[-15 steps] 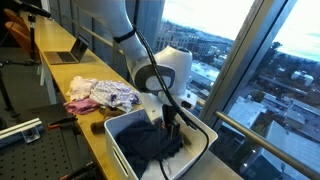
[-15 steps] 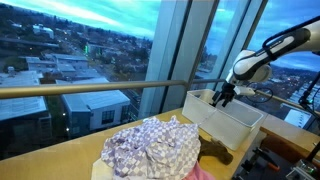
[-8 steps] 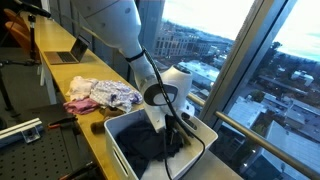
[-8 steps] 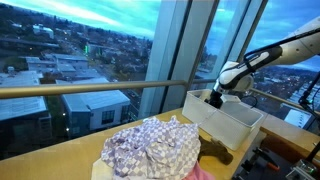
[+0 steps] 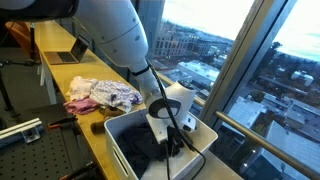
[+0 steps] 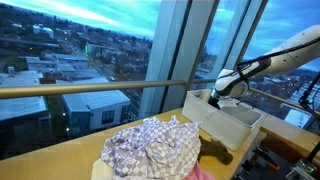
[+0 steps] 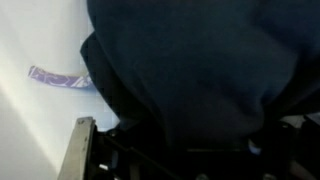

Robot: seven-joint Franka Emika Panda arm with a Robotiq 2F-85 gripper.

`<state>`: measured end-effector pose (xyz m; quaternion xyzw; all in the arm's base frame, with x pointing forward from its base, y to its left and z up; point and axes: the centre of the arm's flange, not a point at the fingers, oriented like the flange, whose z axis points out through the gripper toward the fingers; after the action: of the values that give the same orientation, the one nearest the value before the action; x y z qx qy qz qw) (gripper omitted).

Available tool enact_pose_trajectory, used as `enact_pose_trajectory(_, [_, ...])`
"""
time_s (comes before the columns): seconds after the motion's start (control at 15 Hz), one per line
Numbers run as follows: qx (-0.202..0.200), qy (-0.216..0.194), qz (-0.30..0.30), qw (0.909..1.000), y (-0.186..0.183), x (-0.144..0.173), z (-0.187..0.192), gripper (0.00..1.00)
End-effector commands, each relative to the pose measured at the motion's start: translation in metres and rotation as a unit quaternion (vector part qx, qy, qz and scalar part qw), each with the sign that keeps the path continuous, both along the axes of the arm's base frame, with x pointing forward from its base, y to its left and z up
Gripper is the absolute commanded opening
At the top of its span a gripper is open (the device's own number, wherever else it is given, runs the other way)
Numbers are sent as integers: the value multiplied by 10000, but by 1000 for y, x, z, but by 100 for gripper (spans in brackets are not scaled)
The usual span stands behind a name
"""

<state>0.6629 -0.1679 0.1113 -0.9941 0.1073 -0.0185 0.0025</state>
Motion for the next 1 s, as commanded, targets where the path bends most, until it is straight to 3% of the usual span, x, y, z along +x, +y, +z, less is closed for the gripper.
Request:
enact_pose_trajectory(0.0, [67, -21, -92, 9999, -14, -18, 26, 36])
enact_pose_trajectory(0.33, [108, -286, -379, 9988, -42, -39, 105, 2])
enact_pose_trajectory(0.67, [209, -839, -603, 9944, -61, -45, 220, 5])
enact_pose_trajectory(0.93, [306, -1477, -448, 9875, -34, -50, 320, 5])
